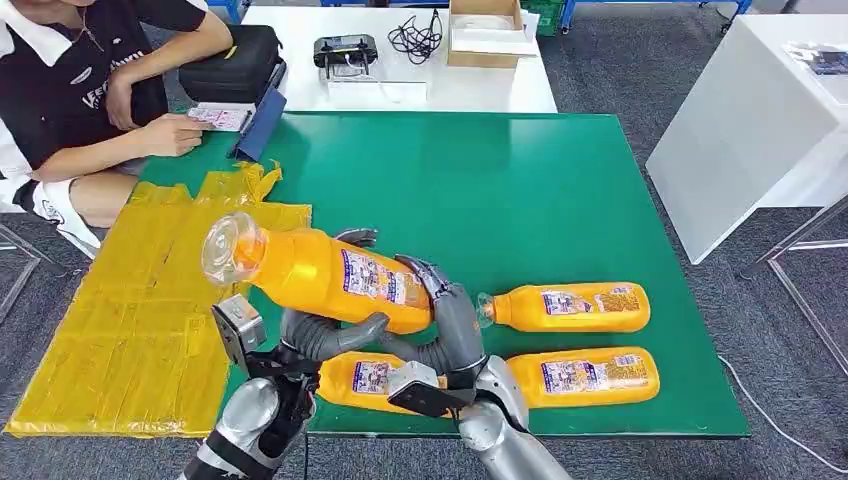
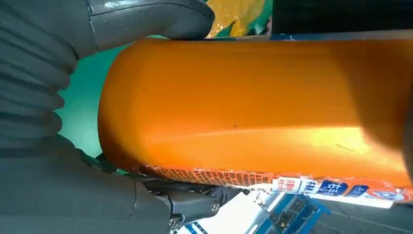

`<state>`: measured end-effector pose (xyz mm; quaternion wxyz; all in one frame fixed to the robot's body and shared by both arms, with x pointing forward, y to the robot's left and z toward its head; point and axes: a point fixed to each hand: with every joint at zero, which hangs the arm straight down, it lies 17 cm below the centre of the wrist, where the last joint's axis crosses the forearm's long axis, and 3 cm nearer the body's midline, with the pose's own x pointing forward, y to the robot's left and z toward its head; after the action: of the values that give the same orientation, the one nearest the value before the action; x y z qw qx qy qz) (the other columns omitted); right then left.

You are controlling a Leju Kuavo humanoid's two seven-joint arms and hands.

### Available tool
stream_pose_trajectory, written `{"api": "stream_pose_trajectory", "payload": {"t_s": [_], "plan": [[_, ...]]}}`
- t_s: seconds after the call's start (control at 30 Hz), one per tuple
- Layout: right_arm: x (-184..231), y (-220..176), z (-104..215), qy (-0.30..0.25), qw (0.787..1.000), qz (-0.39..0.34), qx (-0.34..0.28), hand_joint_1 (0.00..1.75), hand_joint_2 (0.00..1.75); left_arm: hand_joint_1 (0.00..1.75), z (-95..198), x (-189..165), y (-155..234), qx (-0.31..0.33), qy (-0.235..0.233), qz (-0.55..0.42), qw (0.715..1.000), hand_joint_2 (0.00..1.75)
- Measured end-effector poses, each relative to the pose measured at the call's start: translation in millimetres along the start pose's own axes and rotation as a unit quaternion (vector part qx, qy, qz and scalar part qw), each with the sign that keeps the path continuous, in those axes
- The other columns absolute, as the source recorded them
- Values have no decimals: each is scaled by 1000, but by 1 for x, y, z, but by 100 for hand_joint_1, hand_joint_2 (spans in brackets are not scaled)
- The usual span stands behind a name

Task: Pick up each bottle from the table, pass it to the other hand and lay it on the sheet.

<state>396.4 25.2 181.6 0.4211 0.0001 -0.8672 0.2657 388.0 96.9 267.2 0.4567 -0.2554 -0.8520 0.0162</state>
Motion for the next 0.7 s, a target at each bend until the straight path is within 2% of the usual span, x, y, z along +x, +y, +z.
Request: {"api": "stream_pose_trajectory", "payload": {"t_s": [0.07, 0.1, 0.13, 0.3, 0.37, 0.4, 0.43, 0.47, 0.57, 0.63, 0.67, 0.7], "plan": [[0, 0, 0, 1, 1000, 0, 1, 175, 175, 175, 0, 2, 1, 2, -3, 3, 1000, 175], [0, 1, 0, 1, 1000, 0, 1, 157, 175, 175, -1, 4, 1, 3, -5, 3, 1000, 175], [0, 1, 0, 1, 1000, 0, 2, 0, 175, 175, -1, 5, 2, 5, -7, 2, 1000, 175], [-11, -1, 9, 24, 1000, 16, -6, 0, 175, 175, -6, 15, 16, 26, -33, -67, 997, 175], [-21, 1, 18, 47, 998, 33, -1, 0, 175, 175, -8, 22, 31, 47, -57, -182, 980, 175], [-24, 1, 22, 55, 998, 41, 2, 0, 175, 175, -9, 27, 42, 59, -69, -253, 963, 175], [-25, 0, 25, 59, 997, 56, 5, 0, 175, 175, -10, 30, 52, 70, -73, -325, 940, 175], [-26, 1, 28, 60, 995, 77, 12, 0, 175, 175, -12, 32, 64, 79, -72, -421, 901, 175], [-19, 2, 33, 55, 989, 133, 37, 0, 175, 175, -14, 23, 106, 67, -42, -662, 745, 175], [-13, 2, 35, 52, 987, 143, 45, 0, 175, 175, -11, 16, 134, 41, -34, -747, 663, 175], [-11, 1, 36, 51, 987, 143, 44, 0, 175, 175, -10, 15, 147, 38, -29, -761, 648, 175], [-8, -1, 36, 49, 987, 144, 44, 0, 175, 175, -8, 17, 163, 51, -15, -757, 651, 175]]}}
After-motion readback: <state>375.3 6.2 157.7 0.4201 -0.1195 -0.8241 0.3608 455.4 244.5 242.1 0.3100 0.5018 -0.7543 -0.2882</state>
